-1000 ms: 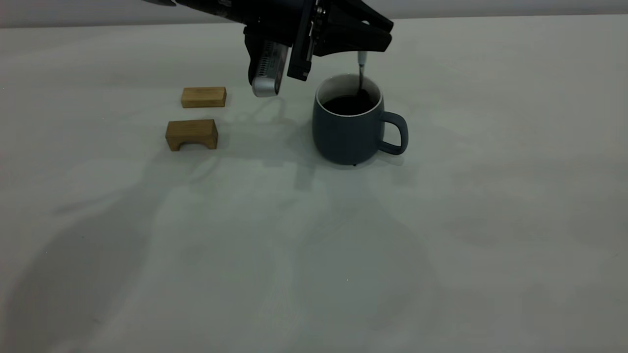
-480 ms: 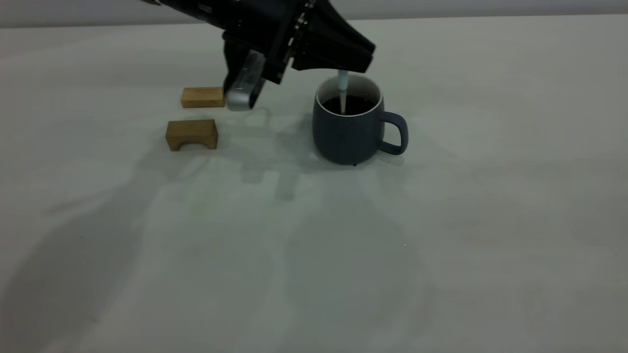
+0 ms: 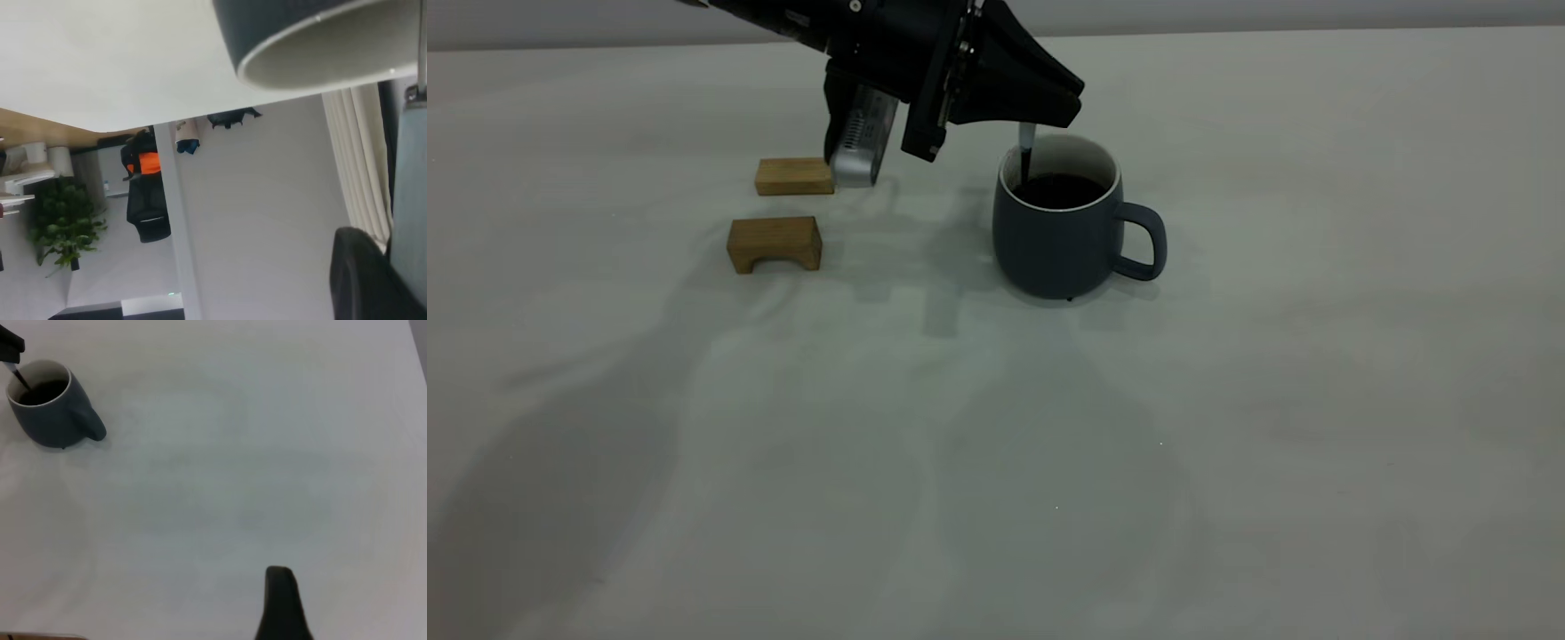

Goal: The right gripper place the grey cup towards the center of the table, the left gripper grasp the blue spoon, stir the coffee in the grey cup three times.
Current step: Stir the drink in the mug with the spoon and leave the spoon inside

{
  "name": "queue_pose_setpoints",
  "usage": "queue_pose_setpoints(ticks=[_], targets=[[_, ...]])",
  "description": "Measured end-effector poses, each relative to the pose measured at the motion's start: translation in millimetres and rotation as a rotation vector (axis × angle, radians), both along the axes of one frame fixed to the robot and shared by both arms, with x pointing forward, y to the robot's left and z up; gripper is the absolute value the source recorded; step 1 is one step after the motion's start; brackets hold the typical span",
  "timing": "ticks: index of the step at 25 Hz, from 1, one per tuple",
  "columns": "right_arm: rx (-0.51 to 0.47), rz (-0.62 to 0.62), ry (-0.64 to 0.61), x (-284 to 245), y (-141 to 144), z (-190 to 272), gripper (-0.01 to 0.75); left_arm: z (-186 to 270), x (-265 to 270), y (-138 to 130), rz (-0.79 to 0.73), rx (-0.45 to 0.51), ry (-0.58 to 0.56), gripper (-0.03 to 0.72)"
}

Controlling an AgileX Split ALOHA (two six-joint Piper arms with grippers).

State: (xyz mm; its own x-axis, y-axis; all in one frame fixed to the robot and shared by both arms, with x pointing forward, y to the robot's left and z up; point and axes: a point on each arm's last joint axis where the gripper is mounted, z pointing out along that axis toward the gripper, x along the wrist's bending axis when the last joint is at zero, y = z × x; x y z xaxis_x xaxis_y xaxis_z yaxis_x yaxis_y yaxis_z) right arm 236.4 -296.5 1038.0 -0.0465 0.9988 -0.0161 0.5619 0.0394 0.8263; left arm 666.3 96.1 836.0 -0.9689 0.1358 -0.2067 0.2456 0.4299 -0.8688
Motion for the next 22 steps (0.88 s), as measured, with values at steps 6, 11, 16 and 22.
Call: queue_pose_setpoints(ticks=[6, 11, 16, 22], targets=[[0.000, 0.000, 0.000, 0.0, 0.0, 0.0, 0.582, 0.5, -2.8, -1.1, -0.031, -0.007, 0.001, 0.118], [0.000, 0.000, 0.000, 0.0, 0.0, 0.0, 0.582, -0.7, -4.4, -0.3, -0.053, 0.009, -0.002, 0.210], [0.000, 0.000, 0.000, 0.0, 0.0, 0.0, 0.582, -0.2, -7.1, -0.3, -0.081, 0.003, 0.007, 0.295], [0.000, 0.000, 0.000, 0.0, 0.0, 0.0, 0.582, 24.1, -9.9, 6.4, -0.230, 0.116, -0.107, 0.305]])
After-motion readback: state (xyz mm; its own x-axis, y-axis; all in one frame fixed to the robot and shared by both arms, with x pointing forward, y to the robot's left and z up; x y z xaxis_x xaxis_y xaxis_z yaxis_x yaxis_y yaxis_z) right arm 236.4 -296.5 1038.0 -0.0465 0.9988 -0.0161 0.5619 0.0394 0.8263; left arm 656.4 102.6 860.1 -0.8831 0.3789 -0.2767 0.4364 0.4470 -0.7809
